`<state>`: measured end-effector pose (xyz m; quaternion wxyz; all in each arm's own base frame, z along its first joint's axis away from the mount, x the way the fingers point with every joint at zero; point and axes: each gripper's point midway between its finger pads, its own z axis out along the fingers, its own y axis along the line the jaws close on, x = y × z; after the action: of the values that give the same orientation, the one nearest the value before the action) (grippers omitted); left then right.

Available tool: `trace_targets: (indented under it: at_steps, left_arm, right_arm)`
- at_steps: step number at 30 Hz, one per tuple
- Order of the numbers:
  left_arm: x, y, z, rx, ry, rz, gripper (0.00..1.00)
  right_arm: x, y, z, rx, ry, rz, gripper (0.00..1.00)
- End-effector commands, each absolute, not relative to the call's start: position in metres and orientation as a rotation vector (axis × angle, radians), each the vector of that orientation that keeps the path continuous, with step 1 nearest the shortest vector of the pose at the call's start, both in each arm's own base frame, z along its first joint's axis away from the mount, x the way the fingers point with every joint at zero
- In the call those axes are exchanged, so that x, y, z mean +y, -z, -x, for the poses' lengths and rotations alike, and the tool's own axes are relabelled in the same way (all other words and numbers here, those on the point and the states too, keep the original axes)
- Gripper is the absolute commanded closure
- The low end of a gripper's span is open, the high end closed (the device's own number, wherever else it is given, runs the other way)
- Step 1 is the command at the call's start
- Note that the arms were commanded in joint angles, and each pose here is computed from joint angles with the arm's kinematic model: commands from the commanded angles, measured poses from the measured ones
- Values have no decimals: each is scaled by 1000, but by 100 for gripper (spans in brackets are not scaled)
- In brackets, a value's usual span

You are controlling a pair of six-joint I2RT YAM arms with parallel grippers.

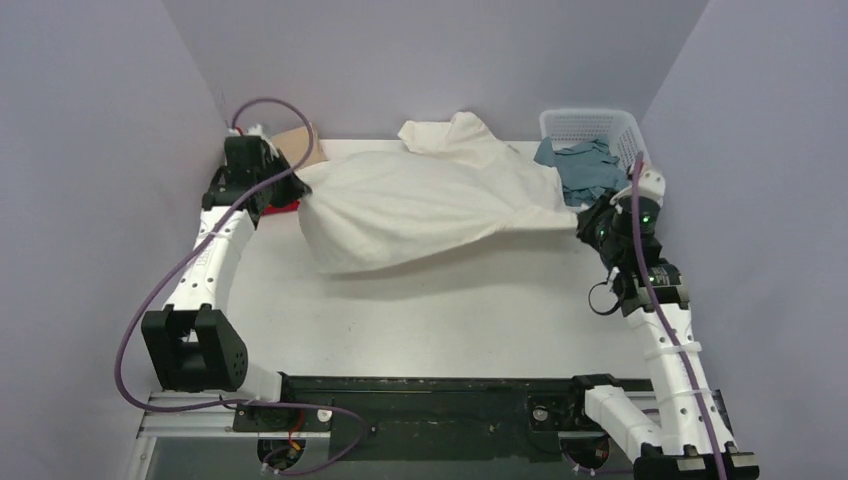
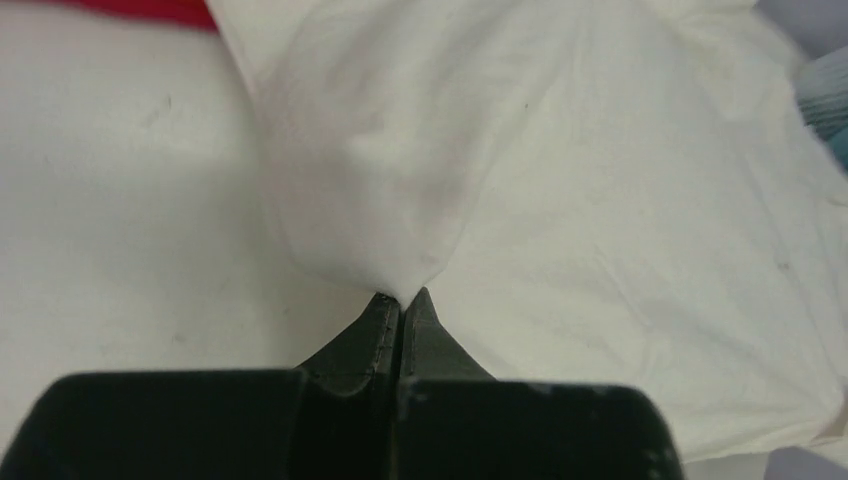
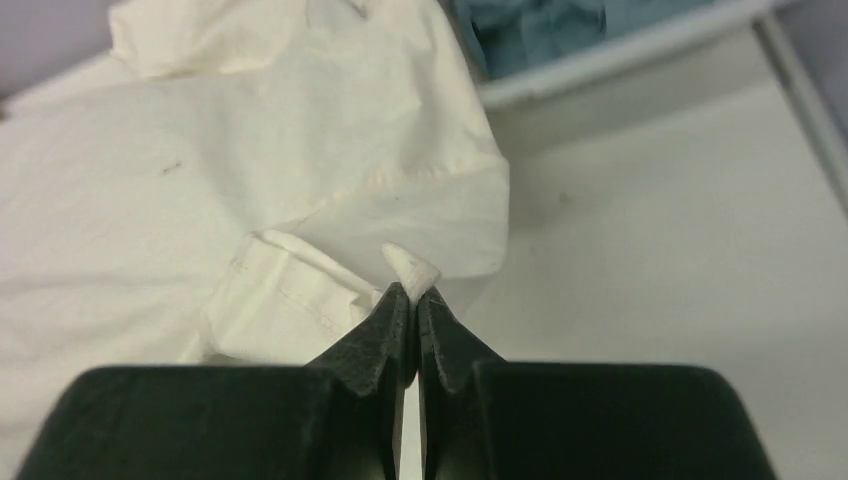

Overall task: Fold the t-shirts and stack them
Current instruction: Flatten out the tshirt

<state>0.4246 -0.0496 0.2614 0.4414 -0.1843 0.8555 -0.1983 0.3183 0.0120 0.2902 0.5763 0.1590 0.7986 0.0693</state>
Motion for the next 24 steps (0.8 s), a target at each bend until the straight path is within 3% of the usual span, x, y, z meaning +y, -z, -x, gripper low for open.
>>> trace_targets:
  at_steps: [1, 2, 4, 5, 7, 8, 10, 11, 13, 16, 17, 20, 24]
  left_arm:
    - [-61, -169, -395, 2302, 401, 497, 100]
    - [-60, -151, -391, 2344, 375, 517, 97]
    - [-54, -113, -375, 2434, 259, 584, 75]
    - [-50, -99, -364, 2481, 194, 614, 45]
    - [-49, -85, -350, 2542, 111, 646, 19]
    - [-49, -83, -347, 2545, 80, 655, 17]
    - [-52, -85, -339, 2531, 7, 675, 15]
    - [-59, -86, -333, 2532, 5, 686, 15]
    - [-66, -94, -324, 2509, -4, 705, 14]
    - [-65, -111, -310, 2448, -39, 760, 14]
    - [-68, -119, -307, 2426, -30, 754, 13]
    - [-85, -127, -303, 2405, 30, 720, 12]
    - [-138, -131, -314, 2404, 259, 563, 11]
  right_arm:
    - [2, -185, -288, 2079, -101, -563, 100]
    - [-1, -168, -283, 2115, -78, -602, 100]
    - [-2, -126, -264, 2225, -38, -653, 100]
    - [-3, -108, -254, 2276, -17, -677, 100]
    - [-4, -83, -234, 2360, 21, -715, 94]
    - [-4, -75, -225, 2398, 37, -725, 93]
    - [-7, -63, -208, 2446, 78, -764, 80]
    - [-11, -61, -203, 2450, 113, -788, 60]
    - [-18, -62, -191, 2469, 180, -812, 44]
    - [-29, -85, -185, 2421, 262, -796, 32]
    - [-35, -93, -184, 2398, 308, -781, 21]
    - [-34, -130, -198, 2278, 268, -733, 11]
    - [2, -150, -236, 2225, 80, -544, 10]
